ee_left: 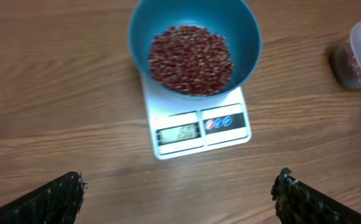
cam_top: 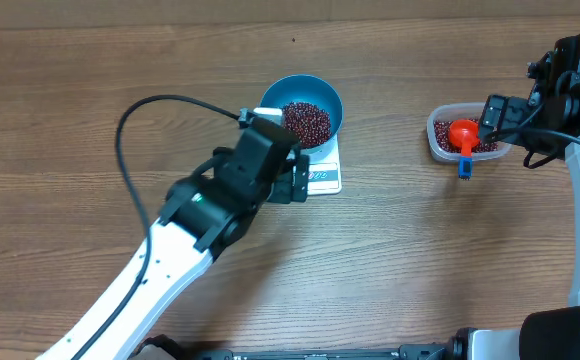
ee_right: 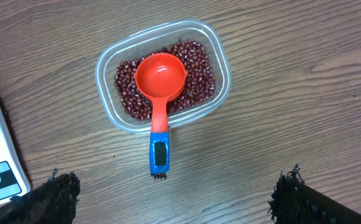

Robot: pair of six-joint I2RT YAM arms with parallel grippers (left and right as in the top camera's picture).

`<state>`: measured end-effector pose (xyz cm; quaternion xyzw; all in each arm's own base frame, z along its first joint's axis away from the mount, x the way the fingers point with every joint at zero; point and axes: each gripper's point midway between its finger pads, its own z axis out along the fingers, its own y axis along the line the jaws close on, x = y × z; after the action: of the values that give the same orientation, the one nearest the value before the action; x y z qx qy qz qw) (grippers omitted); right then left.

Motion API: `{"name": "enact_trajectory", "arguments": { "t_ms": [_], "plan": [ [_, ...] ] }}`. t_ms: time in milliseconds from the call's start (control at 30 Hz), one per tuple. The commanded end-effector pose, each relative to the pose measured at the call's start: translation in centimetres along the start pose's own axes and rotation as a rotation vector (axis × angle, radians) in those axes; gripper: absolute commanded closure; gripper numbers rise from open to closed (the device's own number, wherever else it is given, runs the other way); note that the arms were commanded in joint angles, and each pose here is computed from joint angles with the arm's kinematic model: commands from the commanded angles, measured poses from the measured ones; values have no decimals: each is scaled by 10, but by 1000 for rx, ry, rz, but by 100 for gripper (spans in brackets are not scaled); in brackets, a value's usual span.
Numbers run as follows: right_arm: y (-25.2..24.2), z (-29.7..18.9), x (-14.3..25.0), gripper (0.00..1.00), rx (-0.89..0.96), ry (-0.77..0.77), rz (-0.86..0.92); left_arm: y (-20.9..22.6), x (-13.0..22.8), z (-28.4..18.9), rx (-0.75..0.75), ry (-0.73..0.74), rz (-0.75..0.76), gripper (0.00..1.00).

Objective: Scoop item into bowl and weigh 150g on scale

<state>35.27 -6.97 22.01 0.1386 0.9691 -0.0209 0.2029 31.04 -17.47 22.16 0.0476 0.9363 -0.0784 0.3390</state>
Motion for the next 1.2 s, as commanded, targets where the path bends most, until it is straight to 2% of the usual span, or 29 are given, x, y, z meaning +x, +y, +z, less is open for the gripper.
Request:
{"name": "enact_trajectory", "arguments": {
  "t_ms": [0,267,500,733,1167],
  "plan": [
    [0,-6,-7,0,6,-28,-3,31,-1,-22,-57,-36,15,0],
    [0,-6,-7,0,6,-28,-3,72,11,-42,-59,-126,-98,0],
    [0,-6,-7,0,6,-28,-3,91,37,-49,38,-287,-180,0],
    [0,-6,-7,0,6,-28,-3,109,66,-58,50,-443,-220,0],
    [0,-6,-7,0,6,-28,-3,100,65,-55,154,-625,-203,0]
  ]
}}
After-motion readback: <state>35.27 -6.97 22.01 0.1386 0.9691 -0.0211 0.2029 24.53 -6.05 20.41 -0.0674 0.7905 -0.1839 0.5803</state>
